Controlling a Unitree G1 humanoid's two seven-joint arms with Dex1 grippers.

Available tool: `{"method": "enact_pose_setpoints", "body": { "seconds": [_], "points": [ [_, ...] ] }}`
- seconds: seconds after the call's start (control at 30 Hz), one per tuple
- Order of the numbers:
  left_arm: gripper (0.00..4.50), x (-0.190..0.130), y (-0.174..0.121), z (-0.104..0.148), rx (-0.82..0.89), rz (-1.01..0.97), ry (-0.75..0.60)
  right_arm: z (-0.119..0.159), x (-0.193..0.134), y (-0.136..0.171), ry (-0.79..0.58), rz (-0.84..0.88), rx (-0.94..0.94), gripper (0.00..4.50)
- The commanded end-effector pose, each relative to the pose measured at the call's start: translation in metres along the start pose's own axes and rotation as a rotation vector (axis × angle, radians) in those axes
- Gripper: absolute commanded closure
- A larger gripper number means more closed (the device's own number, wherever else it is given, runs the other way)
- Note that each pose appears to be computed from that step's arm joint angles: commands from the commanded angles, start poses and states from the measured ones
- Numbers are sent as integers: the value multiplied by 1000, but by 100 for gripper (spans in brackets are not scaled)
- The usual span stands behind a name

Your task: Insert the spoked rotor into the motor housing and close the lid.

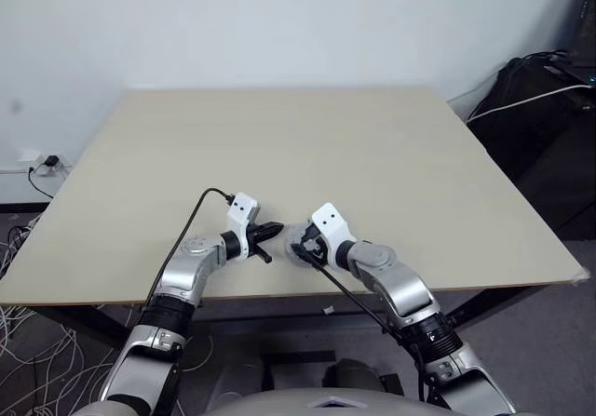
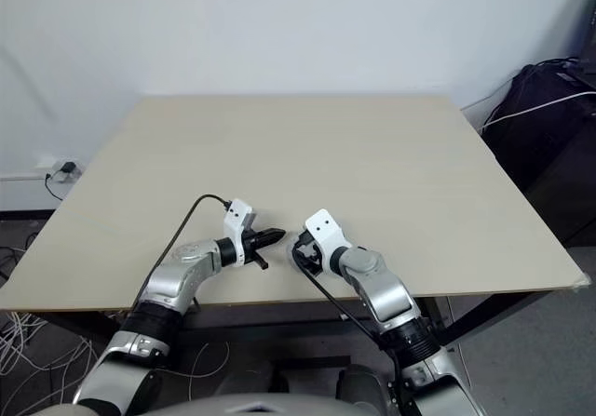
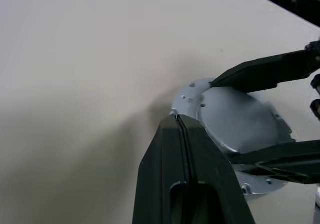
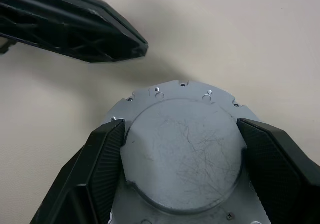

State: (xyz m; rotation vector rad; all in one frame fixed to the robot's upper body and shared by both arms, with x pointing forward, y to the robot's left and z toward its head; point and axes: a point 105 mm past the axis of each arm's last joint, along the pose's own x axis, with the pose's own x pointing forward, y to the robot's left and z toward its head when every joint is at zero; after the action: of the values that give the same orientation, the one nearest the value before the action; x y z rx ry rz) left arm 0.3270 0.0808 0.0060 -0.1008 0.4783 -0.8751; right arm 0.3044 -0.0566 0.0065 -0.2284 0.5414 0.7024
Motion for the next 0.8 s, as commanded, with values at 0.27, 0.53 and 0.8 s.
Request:
{"method": "enact_pose_setpoints", "body": {
  "seconds": [0.27,0.53,0.8],
  "points": [
    [450,17,-15,5,-15,-70,46,-27,2,4,104,1,26,120],
    [450,21,-13,-2,1,-25,99,-25,3,4,97,0,26,120],
    [450,18,-7,-11,8,17,159,-22,4,5,89,4,22,120]
  ]
}}
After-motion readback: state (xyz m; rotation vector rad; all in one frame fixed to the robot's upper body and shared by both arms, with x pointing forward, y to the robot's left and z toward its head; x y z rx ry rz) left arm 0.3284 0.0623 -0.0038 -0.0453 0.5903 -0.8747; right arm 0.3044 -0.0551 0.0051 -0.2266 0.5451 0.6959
